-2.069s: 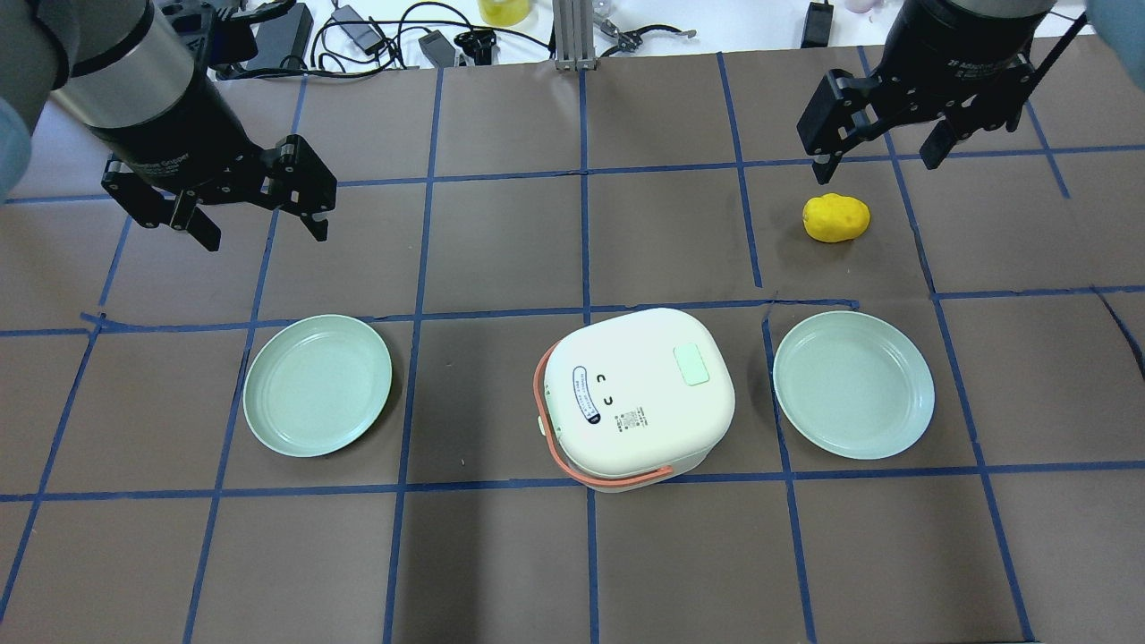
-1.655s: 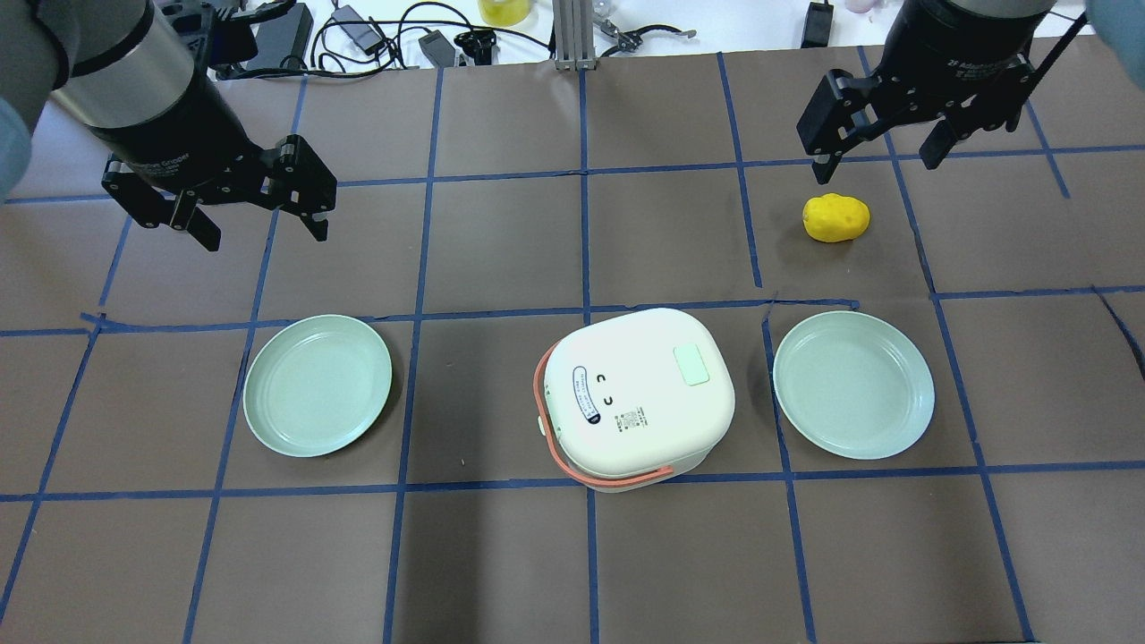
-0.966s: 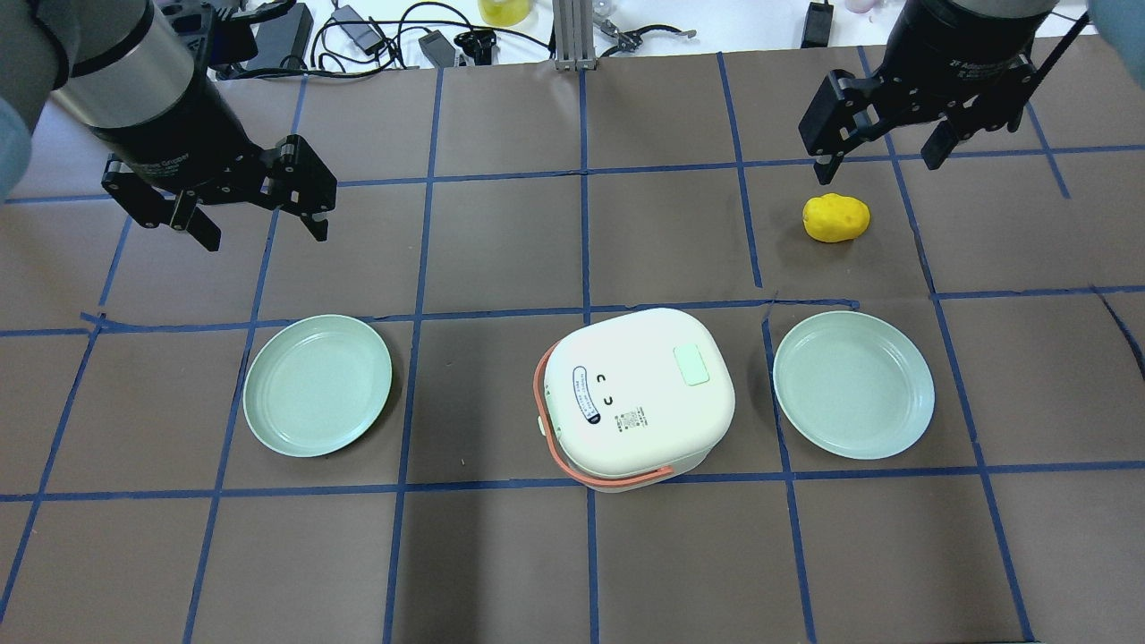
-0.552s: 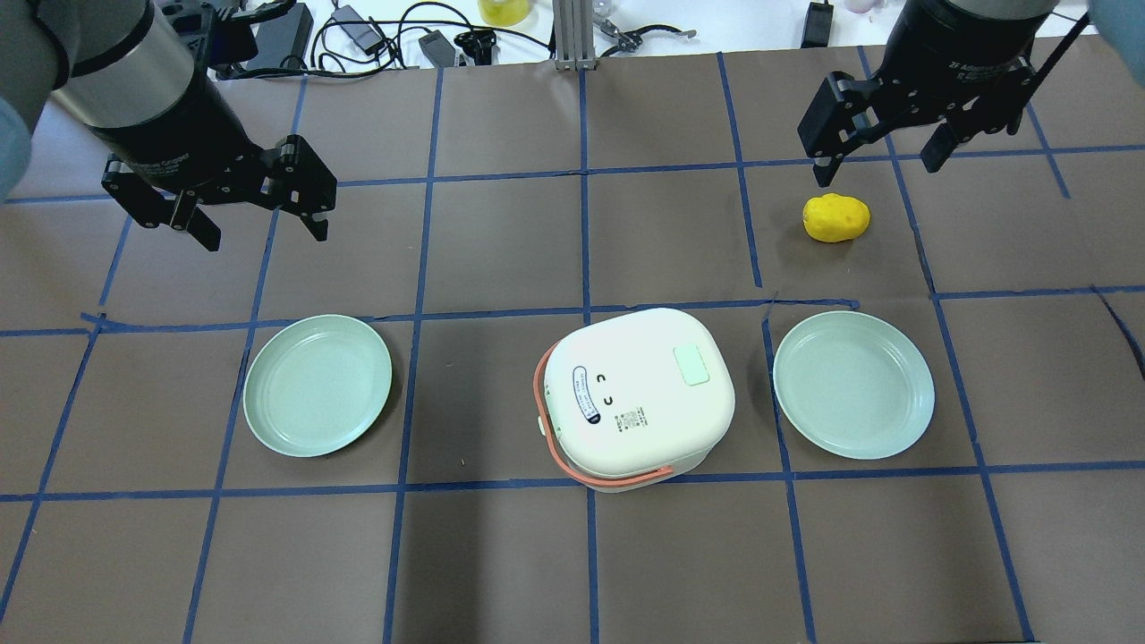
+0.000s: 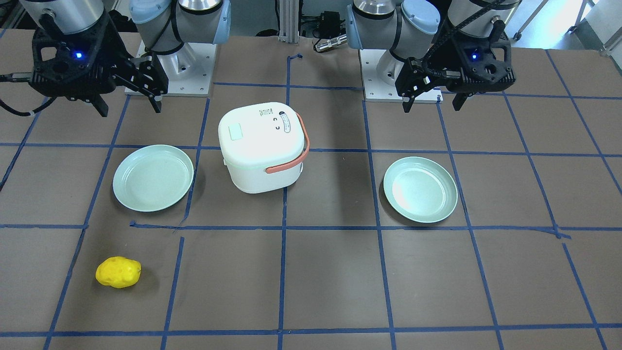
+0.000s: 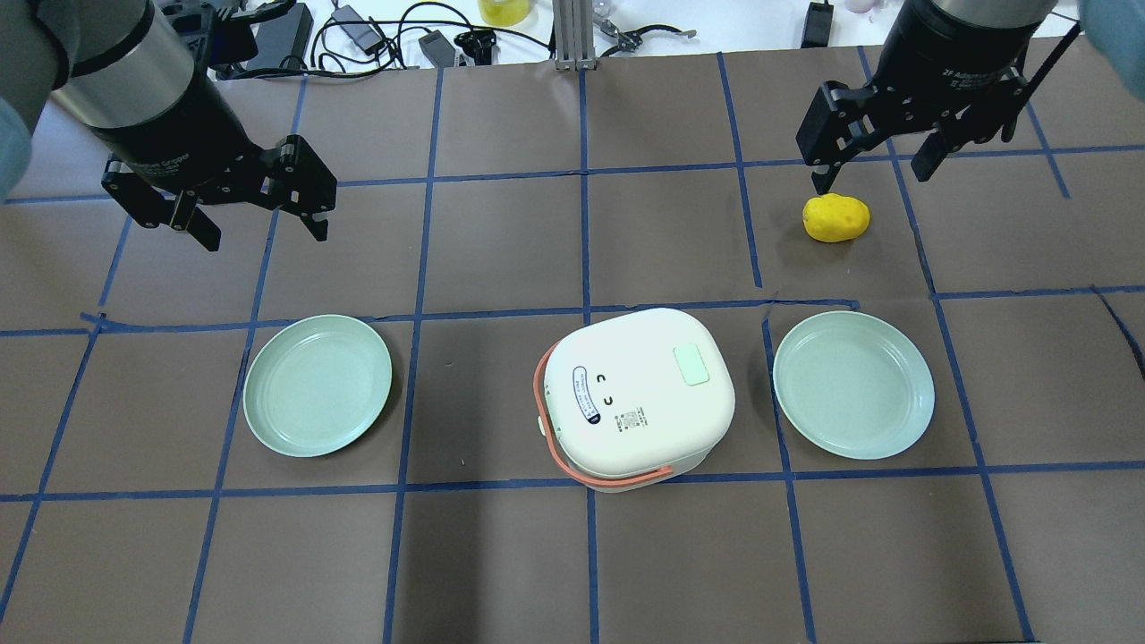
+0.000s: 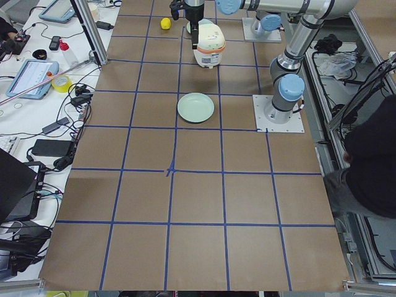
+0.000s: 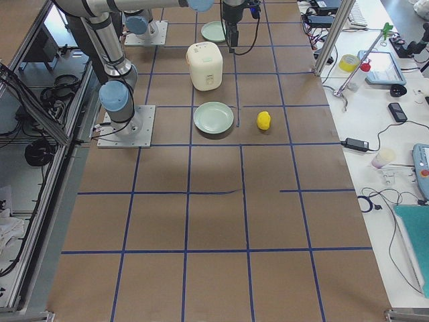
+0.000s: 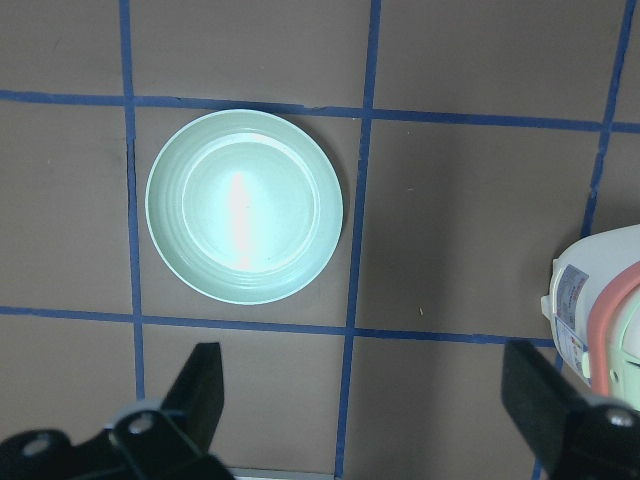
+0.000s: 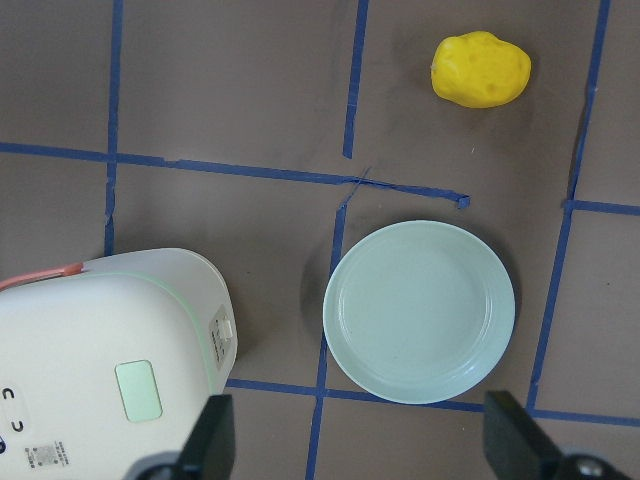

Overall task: Press rice cooker button
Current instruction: 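Move the right gripper down toward the rice cooker's green lid button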

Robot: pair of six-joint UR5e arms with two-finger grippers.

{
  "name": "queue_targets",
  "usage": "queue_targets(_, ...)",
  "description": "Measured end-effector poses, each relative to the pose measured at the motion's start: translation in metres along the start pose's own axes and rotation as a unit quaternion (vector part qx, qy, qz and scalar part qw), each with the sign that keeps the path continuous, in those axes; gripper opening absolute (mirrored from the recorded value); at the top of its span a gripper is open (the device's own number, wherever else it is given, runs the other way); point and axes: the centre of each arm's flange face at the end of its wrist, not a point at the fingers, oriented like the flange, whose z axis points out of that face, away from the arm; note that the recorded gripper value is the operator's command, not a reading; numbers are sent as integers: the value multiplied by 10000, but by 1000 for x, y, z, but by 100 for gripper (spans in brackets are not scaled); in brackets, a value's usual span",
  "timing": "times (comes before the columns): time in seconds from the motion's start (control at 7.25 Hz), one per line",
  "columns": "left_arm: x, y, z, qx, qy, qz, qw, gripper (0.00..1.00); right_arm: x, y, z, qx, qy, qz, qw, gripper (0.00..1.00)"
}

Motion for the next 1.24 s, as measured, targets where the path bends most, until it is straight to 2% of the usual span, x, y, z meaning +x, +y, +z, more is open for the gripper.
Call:
queue_targets(0.14, 0, 0, 0, 0, 0, 0, 10000, 100, -1, 1, 1, -17, -21, 5, 10000, 15)
queue_targets(0.28, 0, 0, 0, 0, 0, 0, 10000, 100, -4, 3, 4, -86, -115, 8, 9999, 7)
queue_targets(0.41, 0, 0, 0, 0, 0, 0, 10000, 100, -8, 7, 8, -213, -260, 8, 9994, 7)
queue_targets(0.69, 0, 0, 0, 0, 0, 0, 10000, 100, -26, 14, 26, -461, -394, -127, 9981, 0)
queue_targets(0.97, 0, 0, 0, 0, 0, 0, 10000, 100, -69, 27, 54, -757, -399, -427, 9954, 0)
queue_targets(1.24, 0, 0, 0, 0, 0, 0, 10000, 100, -83, 37, 89, -1023, -420, -476, 9927, 0)
